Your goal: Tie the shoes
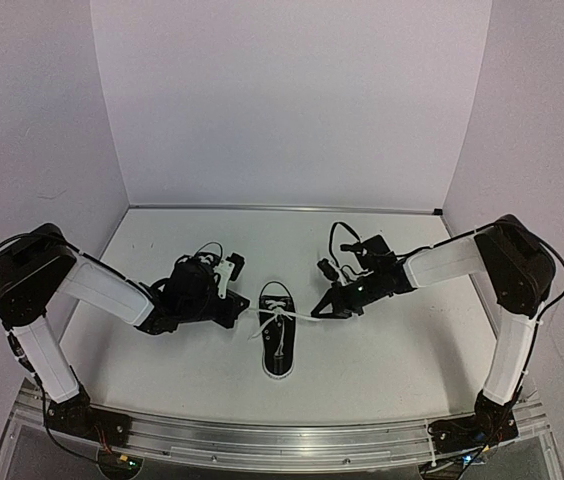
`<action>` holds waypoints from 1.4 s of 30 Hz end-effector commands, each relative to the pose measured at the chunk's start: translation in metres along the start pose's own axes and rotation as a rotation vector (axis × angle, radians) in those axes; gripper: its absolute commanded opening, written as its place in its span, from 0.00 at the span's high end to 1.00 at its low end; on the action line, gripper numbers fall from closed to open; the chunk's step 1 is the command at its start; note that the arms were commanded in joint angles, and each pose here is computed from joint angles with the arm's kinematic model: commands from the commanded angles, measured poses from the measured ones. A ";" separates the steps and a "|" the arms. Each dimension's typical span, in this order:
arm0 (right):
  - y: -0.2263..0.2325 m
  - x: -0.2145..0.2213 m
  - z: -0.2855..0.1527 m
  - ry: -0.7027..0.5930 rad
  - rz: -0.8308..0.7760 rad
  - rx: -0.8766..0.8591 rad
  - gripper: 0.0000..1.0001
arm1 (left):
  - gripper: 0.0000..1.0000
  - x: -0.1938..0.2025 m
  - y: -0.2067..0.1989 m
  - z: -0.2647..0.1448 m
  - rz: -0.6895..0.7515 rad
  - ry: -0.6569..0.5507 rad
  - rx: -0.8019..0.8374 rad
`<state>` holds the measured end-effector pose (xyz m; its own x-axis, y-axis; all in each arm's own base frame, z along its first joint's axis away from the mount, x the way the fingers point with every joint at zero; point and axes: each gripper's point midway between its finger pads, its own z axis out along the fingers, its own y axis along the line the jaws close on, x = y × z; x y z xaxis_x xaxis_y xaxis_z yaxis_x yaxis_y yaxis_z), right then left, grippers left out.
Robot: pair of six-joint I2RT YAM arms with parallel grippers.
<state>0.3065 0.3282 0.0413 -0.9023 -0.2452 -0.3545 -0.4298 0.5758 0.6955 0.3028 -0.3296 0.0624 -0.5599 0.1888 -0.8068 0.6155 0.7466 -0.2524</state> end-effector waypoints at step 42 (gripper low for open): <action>0.028 0.040 0.002 0.117 -0.075 -0.123 0.78 | 0.48 -0.044 -0.048 -0.054 0.099 -0.008 0.290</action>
<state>0.2664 0.3388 0.0446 -0.8766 -0.3518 -0.3283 -0.4677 0.4627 0.7531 0.2788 -0.3208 0.1297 -0.4982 0.1610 -0.8520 0.7223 0.6207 -0.3051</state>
